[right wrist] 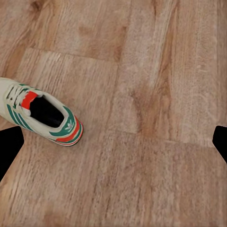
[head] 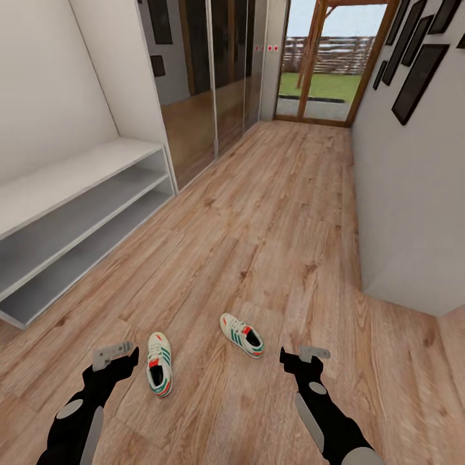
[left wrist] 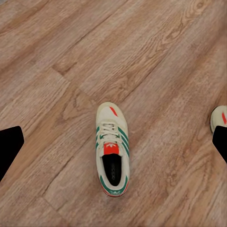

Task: Pick up the two gym shoes and the two sandals from the corridor floor and place them onto the hallstand (shoe rack) in the corridor, making sure they are on the rack and not on the floor. Arrange them so the two gym shoes are next to each other and the two sandals are next to each other.

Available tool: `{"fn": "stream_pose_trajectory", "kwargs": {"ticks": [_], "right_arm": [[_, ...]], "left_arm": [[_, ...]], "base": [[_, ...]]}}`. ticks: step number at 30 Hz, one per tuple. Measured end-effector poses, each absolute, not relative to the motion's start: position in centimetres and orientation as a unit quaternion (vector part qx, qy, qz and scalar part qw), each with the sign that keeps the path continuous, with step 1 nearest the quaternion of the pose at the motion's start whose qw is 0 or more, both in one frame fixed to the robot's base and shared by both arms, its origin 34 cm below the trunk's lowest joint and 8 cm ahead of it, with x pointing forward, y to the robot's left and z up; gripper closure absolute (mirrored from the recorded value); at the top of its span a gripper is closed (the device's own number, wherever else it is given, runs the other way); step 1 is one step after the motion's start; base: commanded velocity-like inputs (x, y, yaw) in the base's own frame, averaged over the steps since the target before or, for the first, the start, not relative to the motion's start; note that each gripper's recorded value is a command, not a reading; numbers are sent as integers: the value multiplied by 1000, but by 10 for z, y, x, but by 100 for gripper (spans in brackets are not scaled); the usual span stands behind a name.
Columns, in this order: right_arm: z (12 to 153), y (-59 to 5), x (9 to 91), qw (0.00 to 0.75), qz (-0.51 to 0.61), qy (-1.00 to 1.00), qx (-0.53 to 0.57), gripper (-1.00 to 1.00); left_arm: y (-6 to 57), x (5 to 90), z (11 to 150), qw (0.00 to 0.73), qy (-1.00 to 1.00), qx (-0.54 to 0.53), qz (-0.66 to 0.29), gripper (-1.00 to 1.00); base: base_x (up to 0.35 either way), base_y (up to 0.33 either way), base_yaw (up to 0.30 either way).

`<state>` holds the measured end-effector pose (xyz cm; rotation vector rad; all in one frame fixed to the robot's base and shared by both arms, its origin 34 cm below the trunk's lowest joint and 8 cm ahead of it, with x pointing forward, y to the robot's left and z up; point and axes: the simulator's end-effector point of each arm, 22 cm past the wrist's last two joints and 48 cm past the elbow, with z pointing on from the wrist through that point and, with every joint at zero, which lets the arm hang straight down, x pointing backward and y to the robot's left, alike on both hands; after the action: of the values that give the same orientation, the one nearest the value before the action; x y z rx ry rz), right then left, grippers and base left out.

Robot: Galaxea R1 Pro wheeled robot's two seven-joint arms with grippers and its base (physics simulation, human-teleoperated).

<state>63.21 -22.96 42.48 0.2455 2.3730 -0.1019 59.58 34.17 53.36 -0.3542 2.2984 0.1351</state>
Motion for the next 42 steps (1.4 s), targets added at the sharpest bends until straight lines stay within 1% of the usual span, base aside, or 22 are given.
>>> {"fn": "stream_pose_trajectory", "kwargs": {"ticks": [5,18,30,37,38,42], "right_arm": [[425,-230,632,369,-40,924,96,-100],[426,-230,633,370,-39,923,96,-100],[427,-230,634,371,-39,923,97,-100],[425,-229,633,369,-40,924,91,-100],[446,-225,654,392,-37,916,79,-100],[492,-219,691,403,-26,912,73,-100]], "left_arm": [[341,596,534,395,906,-139,53,-100],[339,597,534,396,907,-136,51,-100],[286,610,537,406,910,-87,16,-100],[288,608,536,401,911,-92,14,-100],[284,614,522,366,926,-93,8,-100],[277,655,529,364,927,-93,-2,-100]], "base": [[0,-1,162],[0,0,246],[0,0,26],[0,0,0],[0,0,0],[0,0,0]]}}
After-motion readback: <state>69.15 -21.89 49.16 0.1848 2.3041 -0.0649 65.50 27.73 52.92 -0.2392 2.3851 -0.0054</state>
